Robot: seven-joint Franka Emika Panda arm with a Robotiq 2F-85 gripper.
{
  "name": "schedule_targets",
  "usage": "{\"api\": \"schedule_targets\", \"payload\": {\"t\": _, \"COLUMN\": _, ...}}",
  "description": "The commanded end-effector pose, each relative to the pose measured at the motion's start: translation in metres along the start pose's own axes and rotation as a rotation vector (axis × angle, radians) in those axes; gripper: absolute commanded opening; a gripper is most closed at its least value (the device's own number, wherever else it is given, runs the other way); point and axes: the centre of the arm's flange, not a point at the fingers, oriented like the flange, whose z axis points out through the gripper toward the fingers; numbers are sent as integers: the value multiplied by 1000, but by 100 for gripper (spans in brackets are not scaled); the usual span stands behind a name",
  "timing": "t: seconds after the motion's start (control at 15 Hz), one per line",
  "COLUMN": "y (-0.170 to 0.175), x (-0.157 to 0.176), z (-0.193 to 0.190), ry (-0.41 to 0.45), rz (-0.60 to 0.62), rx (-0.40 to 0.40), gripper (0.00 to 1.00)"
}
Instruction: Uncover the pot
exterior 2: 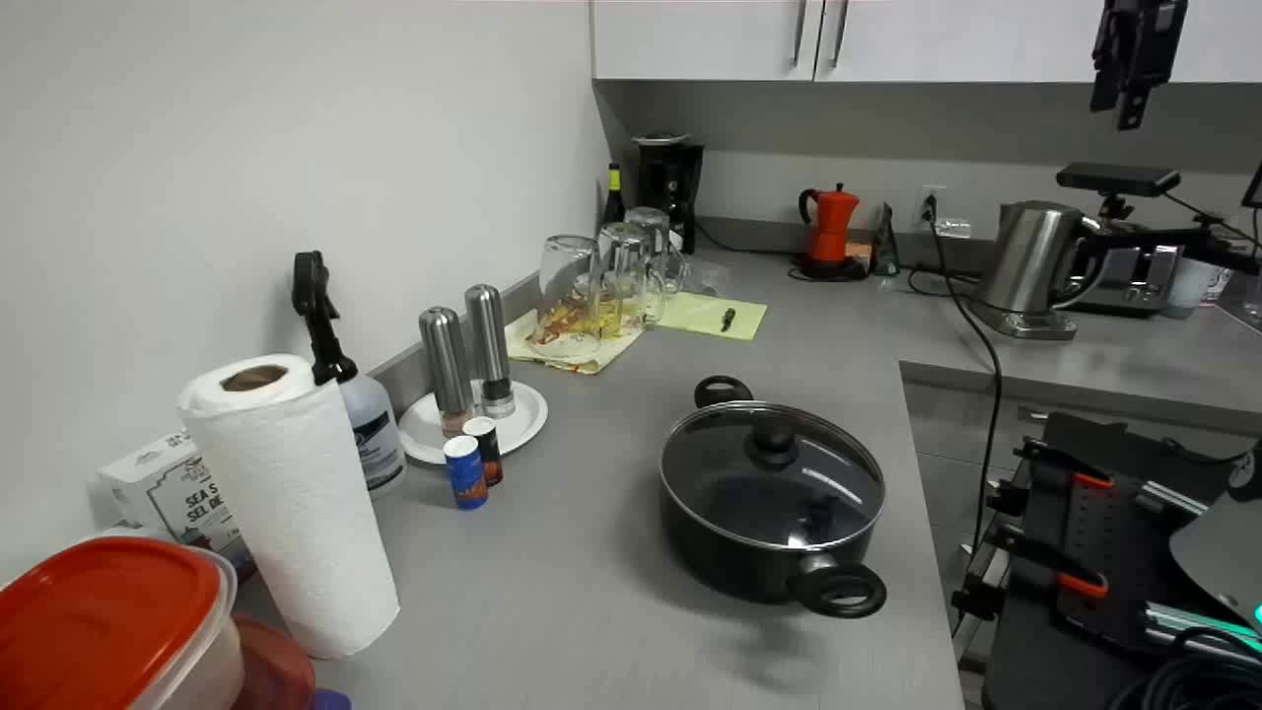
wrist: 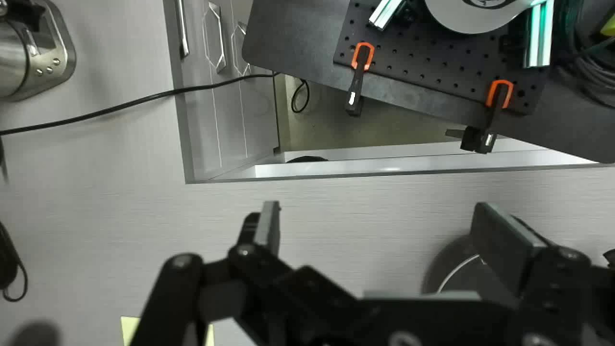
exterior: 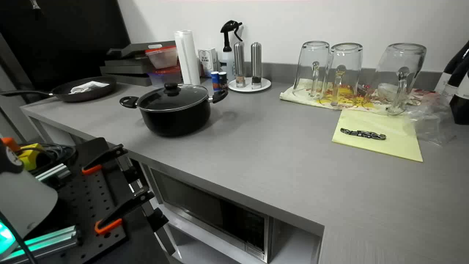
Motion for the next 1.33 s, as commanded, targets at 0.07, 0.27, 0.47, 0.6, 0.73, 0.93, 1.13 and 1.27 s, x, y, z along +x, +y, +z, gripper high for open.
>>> {"api": "schedule_targets", "payload": {"t": 0.07, "y": 0, "x": 0, "z": 0, "ry": 1, "rz": 0, "rx": 0, "gripper": 100}}
{"api": "schedule_targets", "payload": {"t": 0.27, "y": 0, "x": 0, "z": 0, "ry": 1, "rz": 0, "rx": 0, "gripper": 100}}
{"api": "schedule_targets", "payload": {"t": 0.47, "y": 0, "x": 0, "z": 0, "ry": 1, "rz": 0, "rx": 0, "gripper": 100}}
{"api": "schedule_targets", "payload": {"t": 0.6, "y": -1, "x": 6, "z": 2, "ry": 4, "rz": -22, "rx": 5, "gripper": 100}}
{"api": "schedule_targets", "payload": {"t": 0.73, "y": -4, "x": 14, "z": 7, "ry": 3, "rz": -48, "rx": 12, "gripper": 100}}
{"api": "schedule_targets", "payload": {"t": 0.93, "y": -11, "x": 34, "z": 17, "ry": 10, "rz": -105, "rx": 15, "gripper": 100}}
{"api": "schedule_targets", "payload": {"t": 1.13, "y": -23, "x": 61, "z": 30, "ry": 25, "rz": -173, "rx": 9, "gripper": 100}}
{"api": "schedule_targets", "payload": {"t": 1.27, "y": -33, "x": 78, "z": 37, "ry": 35, "rz": -226, "rx": 4, "gripper": 100}}
